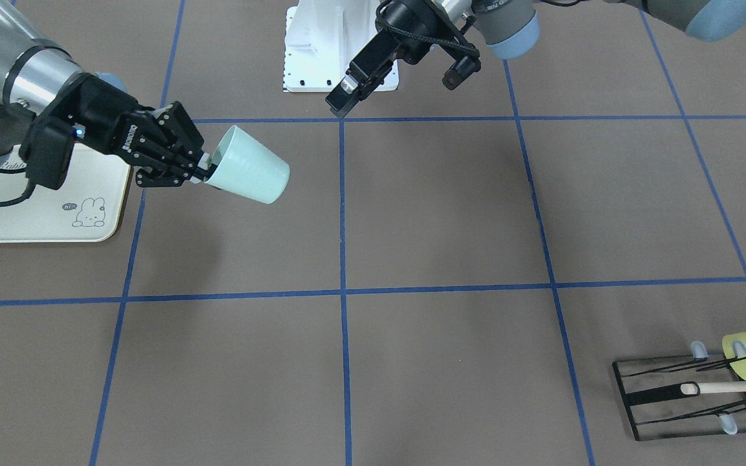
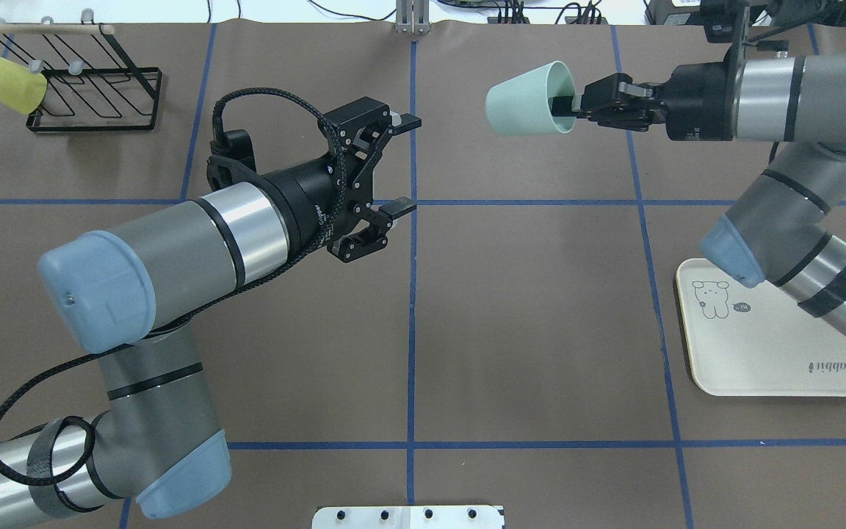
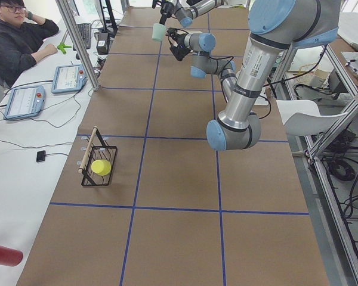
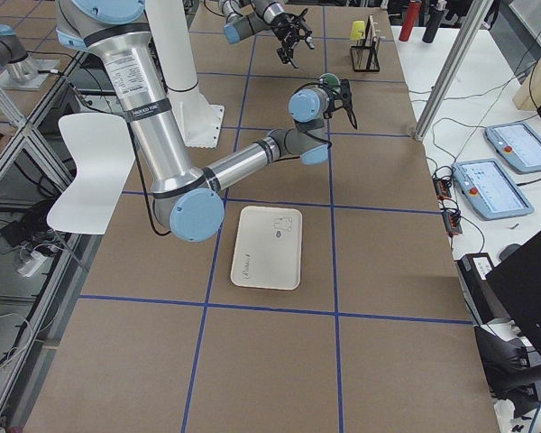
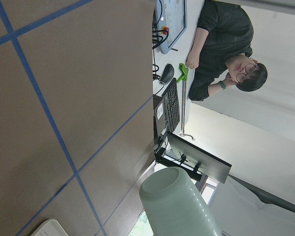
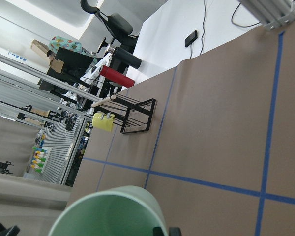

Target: Left arm grabs green cup and hands to right arm on tray

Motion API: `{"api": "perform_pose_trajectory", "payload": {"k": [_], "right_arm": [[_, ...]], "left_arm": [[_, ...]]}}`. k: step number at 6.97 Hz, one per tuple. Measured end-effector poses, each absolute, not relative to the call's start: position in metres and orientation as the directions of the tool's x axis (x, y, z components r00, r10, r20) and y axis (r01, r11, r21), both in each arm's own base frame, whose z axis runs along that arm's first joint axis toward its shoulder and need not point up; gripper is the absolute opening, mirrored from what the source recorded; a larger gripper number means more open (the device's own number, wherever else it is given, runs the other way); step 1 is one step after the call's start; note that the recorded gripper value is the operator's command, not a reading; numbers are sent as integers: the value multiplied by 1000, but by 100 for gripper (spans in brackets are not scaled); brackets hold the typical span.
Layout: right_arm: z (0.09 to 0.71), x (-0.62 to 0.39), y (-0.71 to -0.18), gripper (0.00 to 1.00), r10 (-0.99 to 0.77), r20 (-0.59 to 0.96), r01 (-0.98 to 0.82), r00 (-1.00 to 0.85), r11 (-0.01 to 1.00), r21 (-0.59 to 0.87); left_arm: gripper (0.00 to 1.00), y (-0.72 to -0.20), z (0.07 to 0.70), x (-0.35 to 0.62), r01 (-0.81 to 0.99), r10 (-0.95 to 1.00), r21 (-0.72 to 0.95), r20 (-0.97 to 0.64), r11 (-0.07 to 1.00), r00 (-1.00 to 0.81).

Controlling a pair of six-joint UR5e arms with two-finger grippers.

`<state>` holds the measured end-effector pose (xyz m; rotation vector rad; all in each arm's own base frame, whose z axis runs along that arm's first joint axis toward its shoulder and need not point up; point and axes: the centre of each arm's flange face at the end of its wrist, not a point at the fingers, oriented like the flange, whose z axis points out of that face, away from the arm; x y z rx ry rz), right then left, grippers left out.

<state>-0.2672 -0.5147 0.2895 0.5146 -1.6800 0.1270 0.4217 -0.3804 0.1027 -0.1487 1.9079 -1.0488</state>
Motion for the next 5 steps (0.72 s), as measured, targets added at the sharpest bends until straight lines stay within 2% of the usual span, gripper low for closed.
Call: {"api": "perform_pose_trajectory", "payload": {"k": [3, 5], "right_arm": [[377, -202, -529, 0, -316, 932, -407, 178, 839, 362], [441, -176, -511, 0, -295, 908, -370, 297, 841, 394]], "left_arm": [[100, -396, 114, 427, 538, -310, -451, -890, 712, -336], [99, -420, 122, 417, 656, -204, -234, -971, 718, -123]]}}
